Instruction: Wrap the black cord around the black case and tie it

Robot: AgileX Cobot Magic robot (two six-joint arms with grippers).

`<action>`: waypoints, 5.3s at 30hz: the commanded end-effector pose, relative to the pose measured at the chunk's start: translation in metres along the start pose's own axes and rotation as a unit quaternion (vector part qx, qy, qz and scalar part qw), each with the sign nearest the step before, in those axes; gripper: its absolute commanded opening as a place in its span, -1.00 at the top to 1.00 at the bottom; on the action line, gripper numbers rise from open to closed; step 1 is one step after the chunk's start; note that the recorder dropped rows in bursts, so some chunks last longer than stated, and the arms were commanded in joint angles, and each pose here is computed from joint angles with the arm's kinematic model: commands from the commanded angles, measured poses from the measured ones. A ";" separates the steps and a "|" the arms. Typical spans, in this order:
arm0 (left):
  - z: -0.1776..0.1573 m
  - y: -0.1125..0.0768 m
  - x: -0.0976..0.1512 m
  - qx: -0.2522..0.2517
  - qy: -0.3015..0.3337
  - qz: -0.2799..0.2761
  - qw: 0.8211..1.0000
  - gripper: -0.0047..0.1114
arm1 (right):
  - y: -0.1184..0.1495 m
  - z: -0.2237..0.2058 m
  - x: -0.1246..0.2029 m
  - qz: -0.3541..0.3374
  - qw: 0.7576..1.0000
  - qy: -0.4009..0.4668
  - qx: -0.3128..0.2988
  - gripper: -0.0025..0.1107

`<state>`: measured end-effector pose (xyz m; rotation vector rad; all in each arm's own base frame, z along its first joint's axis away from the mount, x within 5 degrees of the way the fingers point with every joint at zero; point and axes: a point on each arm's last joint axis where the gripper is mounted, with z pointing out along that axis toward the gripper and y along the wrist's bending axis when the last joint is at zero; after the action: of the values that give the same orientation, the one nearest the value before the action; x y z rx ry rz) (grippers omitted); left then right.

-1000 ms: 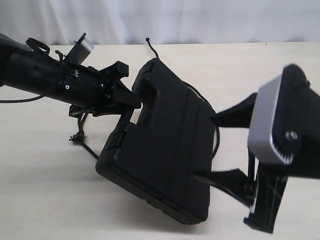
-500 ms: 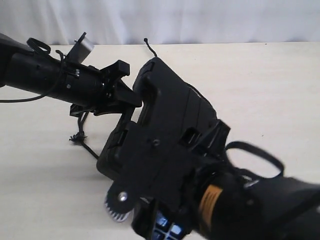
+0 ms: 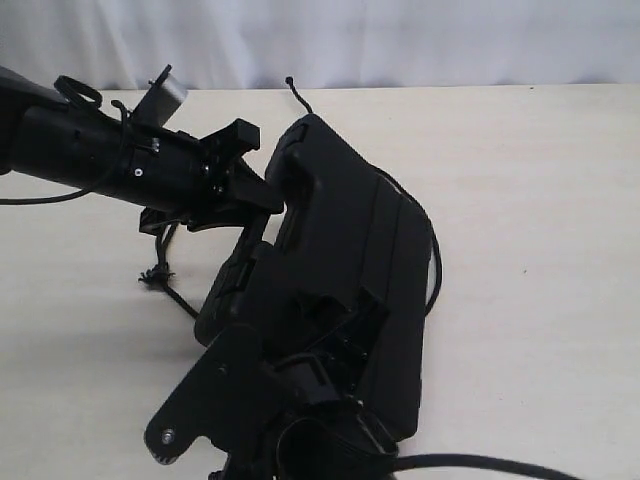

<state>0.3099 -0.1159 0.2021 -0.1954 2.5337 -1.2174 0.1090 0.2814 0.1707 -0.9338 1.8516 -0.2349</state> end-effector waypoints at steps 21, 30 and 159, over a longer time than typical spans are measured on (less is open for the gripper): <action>-0.004 -0.013 -0.002 0.045 -0.010 -0.064 0.997 0.80 | 0.022 0.036 0.030 -0.076 0.988 -0.028 0.130 0.66; -0.004 -0.014 0.000 0.050 0.005 -0.040 0.998 0.20 | 0.017 0.033 0.031 -0.055 0.989 -0.013 0.136 0.88; 0.013 0.078 0.015 -0.400 0.083 0.143 0.901 0.27 | -0.056 0.025 0.020 0.167 0.982 0.070 -0.052 0.88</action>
<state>0.3019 -0.0782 0.1406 0.1472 2.9038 -0.0150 0.1600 0.2319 0.1859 -0.6553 2.0332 -0.0847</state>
